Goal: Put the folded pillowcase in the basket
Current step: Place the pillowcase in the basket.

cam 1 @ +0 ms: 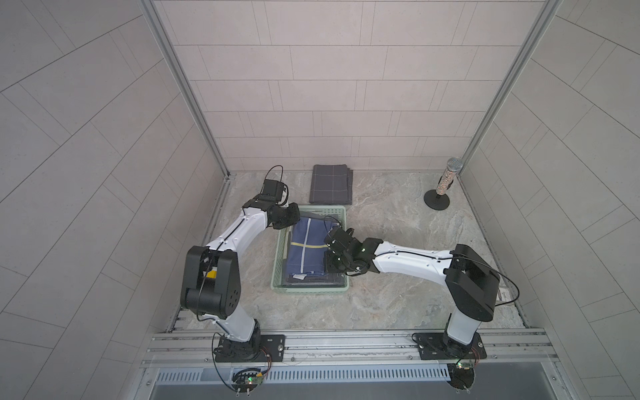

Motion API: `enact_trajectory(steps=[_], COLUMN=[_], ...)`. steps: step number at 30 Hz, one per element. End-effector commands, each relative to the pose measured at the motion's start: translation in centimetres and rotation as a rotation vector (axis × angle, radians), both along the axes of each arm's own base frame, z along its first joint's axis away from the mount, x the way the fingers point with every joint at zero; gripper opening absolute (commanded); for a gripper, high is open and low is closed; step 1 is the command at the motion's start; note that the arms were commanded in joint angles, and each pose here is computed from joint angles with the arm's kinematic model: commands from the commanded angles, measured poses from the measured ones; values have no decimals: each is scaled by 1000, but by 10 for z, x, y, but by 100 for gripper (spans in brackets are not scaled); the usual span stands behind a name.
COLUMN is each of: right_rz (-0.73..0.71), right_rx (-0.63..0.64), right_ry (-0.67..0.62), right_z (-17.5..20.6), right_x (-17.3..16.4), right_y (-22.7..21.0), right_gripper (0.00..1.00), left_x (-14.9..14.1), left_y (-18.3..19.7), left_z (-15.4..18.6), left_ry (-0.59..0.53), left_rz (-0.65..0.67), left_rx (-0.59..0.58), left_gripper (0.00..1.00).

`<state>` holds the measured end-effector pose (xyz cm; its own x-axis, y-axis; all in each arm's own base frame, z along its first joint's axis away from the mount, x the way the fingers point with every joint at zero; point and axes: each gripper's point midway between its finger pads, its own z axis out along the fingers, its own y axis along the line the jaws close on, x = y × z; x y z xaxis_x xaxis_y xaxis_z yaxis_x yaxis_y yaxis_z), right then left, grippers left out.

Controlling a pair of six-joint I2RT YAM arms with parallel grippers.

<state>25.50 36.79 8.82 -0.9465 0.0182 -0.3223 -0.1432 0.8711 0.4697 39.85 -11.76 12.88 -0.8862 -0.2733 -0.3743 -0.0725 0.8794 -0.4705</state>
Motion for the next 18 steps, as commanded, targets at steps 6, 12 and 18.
enact_trajectory(steps=[6, 12, 18], right_rz=[-12, -1, 20], right_rx=[18, -39, -60], right_ry=[-36, -153, -193], right_z=[15, 57, 68], right_x=[1, 1, 5], right_y=[-7, -29, -29], right_gripper=[57, 56, 38], left_x=[-2, -4, -21], left_y=[11, 10, 15], left_z=[-19, 29, 66], left_ry=[61, -52, -150], left_rz=[33, 51, 71], left_rx=[47, 7, -6], left_gripper=[51, 64, 63])
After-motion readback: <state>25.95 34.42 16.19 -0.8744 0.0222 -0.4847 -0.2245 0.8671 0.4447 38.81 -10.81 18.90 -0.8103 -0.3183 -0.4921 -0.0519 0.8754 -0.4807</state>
